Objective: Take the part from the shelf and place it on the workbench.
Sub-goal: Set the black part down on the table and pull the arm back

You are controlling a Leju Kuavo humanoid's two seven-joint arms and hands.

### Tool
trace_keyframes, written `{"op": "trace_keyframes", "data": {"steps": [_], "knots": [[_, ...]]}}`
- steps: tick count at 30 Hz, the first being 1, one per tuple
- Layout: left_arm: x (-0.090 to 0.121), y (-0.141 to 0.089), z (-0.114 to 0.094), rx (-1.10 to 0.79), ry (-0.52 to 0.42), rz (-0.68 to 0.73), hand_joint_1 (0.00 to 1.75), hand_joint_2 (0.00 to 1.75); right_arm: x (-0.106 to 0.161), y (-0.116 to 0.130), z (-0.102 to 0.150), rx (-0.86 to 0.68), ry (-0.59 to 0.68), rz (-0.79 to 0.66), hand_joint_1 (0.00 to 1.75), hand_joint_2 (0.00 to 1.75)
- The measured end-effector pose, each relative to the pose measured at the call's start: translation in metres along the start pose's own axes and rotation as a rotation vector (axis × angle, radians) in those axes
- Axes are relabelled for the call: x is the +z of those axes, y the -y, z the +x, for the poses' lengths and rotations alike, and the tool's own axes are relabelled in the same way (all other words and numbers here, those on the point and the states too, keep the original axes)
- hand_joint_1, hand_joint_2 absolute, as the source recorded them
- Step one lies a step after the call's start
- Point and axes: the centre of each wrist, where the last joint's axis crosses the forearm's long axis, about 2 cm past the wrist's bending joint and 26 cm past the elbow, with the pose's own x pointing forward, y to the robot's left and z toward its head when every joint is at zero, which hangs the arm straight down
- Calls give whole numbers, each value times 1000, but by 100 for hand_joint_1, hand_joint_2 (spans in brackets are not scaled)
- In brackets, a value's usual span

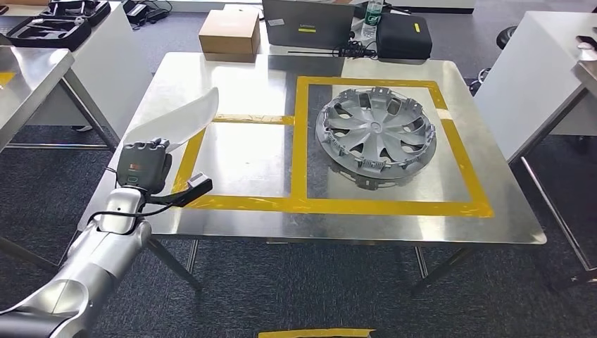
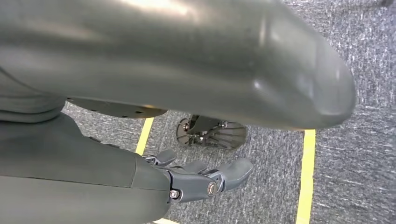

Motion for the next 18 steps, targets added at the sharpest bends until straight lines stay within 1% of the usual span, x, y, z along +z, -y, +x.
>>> {"op": "trace_keyframes", "data": {"steps": [7, 12, 16, 18], "knots": [[-30, -30, 38, 27, 102, 42, 175, 175, 0, -4, 0, -20, 5, -15, 0, 0], [-38, -41, 62, 47, 163, 57, 175, 175, 0, -7, -1, -49, 6, -29, 0, 0], [-40, -44, 72, 58, 185, 55, 0, 175, 0, -9, -2, -58, 0, -34, 0, 0], [-40, -44, 75, 60, 189, 51, 0, 175, 0, -10, -2, -60, -2, -34, 0, 0]]}}
